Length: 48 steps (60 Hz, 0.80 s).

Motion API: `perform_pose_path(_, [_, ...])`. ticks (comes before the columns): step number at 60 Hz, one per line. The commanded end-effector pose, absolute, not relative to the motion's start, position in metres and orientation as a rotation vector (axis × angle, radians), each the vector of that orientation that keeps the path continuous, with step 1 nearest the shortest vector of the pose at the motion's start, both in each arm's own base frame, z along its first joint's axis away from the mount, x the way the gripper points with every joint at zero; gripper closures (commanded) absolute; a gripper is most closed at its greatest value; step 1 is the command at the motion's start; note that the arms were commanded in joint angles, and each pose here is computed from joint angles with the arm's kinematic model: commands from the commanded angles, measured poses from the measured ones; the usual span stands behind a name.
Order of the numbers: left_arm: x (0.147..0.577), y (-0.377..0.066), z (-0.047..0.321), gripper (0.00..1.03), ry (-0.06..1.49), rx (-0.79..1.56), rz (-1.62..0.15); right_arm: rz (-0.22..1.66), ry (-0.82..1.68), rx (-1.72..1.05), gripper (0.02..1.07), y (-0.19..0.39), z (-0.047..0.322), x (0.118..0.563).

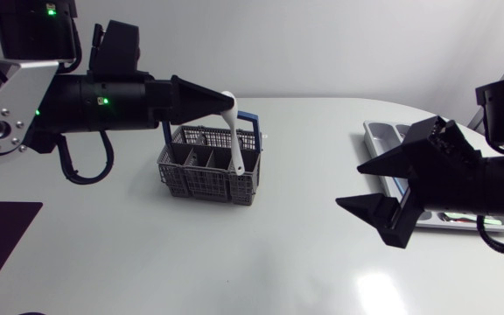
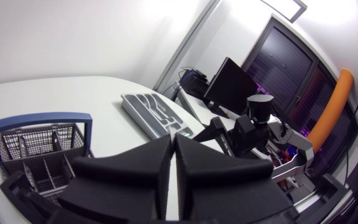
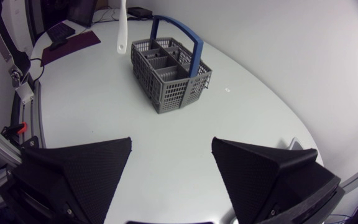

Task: Unload the cutlery basket into the drawer organizer.

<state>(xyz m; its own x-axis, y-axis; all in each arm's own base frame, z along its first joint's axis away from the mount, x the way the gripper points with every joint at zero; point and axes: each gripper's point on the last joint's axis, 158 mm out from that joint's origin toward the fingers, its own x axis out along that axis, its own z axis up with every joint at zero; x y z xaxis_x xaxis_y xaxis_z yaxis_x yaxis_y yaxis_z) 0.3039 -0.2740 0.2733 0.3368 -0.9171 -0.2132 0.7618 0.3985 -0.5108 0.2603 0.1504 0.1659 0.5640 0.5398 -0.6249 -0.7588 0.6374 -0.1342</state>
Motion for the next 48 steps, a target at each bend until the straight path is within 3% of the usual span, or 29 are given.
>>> perform_pose_path(1, [0.298, -0.286, 0.278, 1.0, 0.565, -0.395, -1.166, 0.816, 0.564, -0.367, 0.14, 0.165, 0.179, 0.264])
perform_pose_path(22, [0.27, -0.328, 0.264, 1.0, 0.714, -0.444, -1.306, 1.061, 0.535, -0.226, 0.15, 0.237, 0.206, 0.259])
perform_pose_path(37, [0.272, -0.331, 0.259, 1.0, 0.74, -0.453, -1.314, 1.182, 0.52, -0.156, 0.35, 0.261, 0.219, 0.256])
perform_pose_path(48, [0.273, -0.332, 0.257, 1.0, 0.745, -0.454, -1.312, 1.216, 0.519, -0.159, 0.6, 0.271, 0.217, 0.253])
